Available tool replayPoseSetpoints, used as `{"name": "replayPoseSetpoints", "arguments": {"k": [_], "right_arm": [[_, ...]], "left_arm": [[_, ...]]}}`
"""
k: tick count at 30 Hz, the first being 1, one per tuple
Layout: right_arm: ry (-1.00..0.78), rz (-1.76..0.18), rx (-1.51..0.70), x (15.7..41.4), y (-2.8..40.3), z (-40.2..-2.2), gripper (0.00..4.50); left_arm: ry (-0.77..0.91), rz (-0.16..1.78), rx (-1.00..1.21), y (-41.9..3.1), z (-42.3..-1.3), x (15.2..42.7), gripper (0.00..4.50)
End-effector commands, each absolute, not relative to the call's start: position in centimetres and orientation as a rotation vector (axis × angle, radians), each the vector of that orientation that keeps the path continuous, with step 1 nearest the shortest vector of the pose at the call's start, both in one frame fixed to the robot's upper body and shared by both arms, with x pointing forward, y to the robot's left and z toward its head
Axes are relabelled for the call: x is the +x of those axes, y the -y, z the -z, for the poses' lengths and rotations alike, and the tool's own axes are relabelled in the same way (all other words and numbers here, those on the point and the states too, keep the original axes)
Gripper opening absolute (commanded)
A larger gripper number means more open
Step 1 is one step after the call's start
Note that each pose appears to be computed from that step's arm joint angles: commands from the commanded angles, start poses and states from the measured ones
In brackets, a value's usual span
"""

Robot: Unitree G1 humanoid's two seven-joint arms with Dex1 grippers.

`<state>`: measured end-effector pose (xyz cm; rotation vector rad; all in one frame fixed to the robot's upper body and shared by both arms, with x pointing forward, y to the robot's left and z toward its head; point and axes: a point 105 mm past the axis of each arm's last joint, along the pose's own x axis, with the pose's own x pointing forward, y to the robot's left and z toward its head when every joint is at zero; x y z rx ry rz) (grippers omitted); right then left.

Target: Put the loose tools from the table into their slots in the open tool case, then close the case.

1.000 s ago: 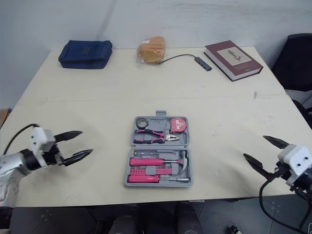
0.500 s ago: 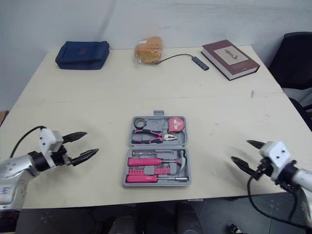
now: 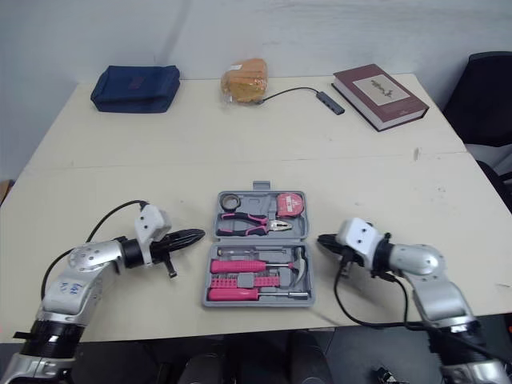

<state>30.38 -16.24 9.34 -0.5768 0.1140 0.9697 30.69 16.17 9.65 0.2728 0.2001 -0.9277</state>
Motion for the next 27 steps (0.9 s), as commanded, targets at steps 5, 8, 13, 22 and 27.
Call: {"name": "replayPoseSetpoints", "arguments": {"k": [5, 8, 13, 22, 27], "right_arm": [[-0.062, -0.995, -0.612, 30.9, 13.5, -10.5, 0.07], [-0.055, -1.023, -0.613, 30.7, 12.7, -10.6, 0.07], [-0.052, -1.086, -0.616, 30.1, 11.3, -10.7, 0.07], [-0.084, -1.061, -0.663, 31.0, 11.9, -10.3, 0.07], [-0.186, -1.008, -0.612, 31.4, 14.5, -10.4, 0.02]], "left_arm": [[-0.199, 0.963, 0.28, -14.5, -9.2, 30.6, 0.0], [-0.201, 0.978, 0.28, -14.2, -9.0, 30.4, 0.0], [-0.21, 0.985, 0.284, -14.3, -8.7, 30.1, 0.0], [-0.279, 0.884, 0.311, -16.7, -7.6, 30.4, 0.0], [-0.295, 0.741, 0.335, -19.7, -7.9, 31.1, 0.24]]}}
